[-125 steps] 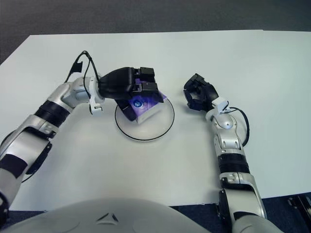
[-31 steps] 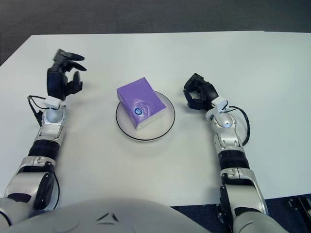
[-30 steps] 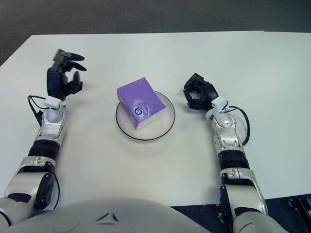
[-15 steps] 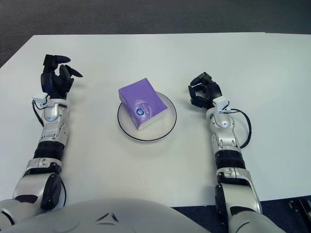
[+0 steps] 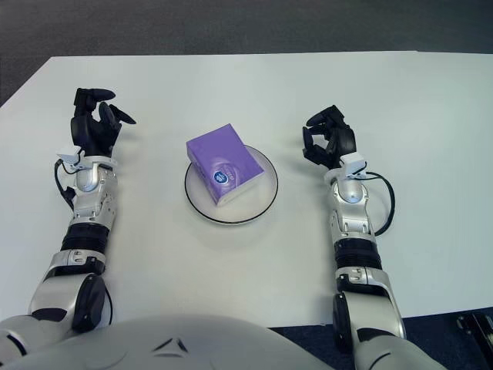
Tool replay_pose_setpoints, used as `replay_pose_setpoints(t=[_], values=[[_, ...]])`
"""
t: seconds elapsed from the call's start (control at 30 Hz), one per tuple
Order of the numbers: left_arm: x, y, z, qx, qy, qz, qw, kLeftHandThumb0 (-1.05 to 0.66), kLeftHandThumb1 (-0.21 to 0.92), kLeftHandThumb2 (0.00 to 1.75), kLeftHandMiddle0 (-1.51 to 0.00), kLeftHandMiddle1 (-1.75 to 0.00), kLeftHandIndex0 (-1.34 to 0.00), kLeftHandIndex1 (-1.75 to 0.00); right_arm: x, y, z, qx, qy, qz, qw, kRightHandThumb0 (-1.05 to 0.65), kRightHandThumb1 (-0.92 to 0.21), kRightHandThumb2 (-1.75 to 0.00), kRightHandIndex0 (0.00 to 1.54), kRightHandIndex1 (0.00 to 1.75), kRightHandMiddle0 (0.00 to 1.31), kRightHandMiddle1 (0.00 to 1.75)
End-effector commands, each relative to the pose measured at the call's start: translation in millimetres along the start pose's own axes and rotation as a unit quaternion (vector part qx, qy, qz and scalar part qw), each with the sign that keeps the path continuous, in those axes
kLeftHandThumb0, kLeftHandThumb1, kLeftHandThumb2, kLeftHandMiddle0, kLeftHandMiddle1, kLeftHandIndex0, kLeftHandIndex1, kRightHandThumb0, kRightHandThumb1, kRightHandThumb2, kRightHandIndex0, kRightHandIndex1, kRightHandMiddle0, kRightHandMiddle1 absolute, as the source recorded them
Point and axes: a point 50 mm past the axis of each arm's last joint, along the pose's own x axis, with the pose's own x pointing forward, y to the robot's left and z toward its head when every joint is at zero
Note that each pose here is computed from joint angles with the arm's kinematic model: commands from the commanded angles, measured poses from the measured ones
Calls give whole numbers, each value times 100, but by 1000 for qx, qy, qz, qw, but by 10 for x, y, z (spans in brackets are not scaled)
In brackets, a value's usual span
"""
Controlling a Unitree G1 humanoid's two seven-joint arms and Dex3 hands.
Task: Put the tissue paper into the plate.
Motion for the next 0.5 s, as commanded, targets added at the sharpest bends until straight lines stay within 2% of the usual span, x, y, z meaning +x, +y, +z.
replay_pose_setpoints(t=[0.0,0.17,0.47], values=[[-553,3,-458,-4,110,14,994,-35,89,54,-83,-175,-23,-175,-500,232,-426,85,80,-44,992,-37,-78,-70,75,175,29,175],[-603,-26,-493,-3,123,5,992,-35,88,56,-83,-175,-23,-175,-477,228,-363,91,63,-55,992,-36,-79,-68,75,175,28,175],[-676,-104,-562,-12,145,-9,989,-35,87,58,-84,-175,-24,-175,-467,213,-332,85,60,-60,993,-36,-80,-67,75,175,28,175]])
